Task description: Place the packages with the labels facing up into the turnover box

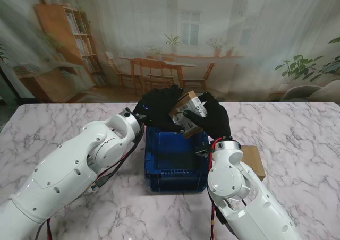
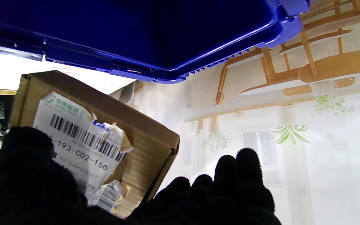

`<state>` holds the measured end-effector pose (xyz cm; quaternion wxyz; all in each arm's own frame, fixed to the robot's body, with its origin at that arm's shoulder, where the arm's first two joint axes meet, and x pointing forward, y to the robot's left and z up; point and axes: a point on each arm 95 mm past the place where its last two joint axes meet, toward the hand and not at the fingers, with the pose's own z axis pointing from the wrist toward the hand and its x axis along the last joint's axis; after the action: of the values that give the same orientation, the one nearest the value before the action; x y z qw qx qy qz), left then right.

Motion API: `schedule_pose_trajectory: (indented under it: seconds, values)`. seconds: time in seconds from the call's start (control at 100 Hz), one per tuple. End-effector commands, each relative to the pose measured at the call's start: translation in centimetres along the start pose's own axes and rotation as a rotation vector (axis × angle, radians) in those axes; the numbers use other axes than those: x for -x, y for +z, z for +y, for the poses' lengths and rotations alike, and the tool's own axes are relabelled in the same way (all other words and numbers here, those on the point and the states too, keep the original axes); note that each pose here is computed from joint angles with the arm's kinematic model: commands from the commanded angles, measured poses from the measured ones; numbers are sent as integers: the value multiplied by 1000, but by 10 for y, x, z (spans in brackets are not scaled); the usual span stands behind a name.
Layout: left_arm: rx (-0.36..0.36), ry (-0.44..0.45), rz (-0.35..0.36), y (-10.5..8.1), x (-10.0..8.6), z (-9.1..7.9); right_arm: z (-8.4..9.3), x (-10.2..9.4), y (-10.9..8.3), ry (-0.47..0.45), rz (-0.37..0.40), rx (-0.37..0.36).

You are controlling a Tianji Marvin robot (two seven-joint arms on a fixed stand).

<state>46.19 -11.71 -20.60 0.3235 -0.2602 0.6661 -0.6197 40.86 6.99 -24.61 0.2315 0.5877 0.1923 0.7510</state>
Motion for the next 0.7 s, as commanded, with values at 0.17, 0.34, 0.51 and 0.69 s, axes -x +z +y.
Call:
schedule_pose_trajectory:
  seconds: [0.17,0.34,0.51,0.69]
  values:
    - [41,-24,-20,3,-10,11,-4,-10,2,52,-22,23]
    - [14,-54,-27,3,-10,14,-3,-11,3,64,-39,30]
    - [-4,-86,-37,3,-6,15,-3,-12,3,70,-37,27]
    - [13,-144,-45,4,3,13,-3,-12,1,81,-32,11]
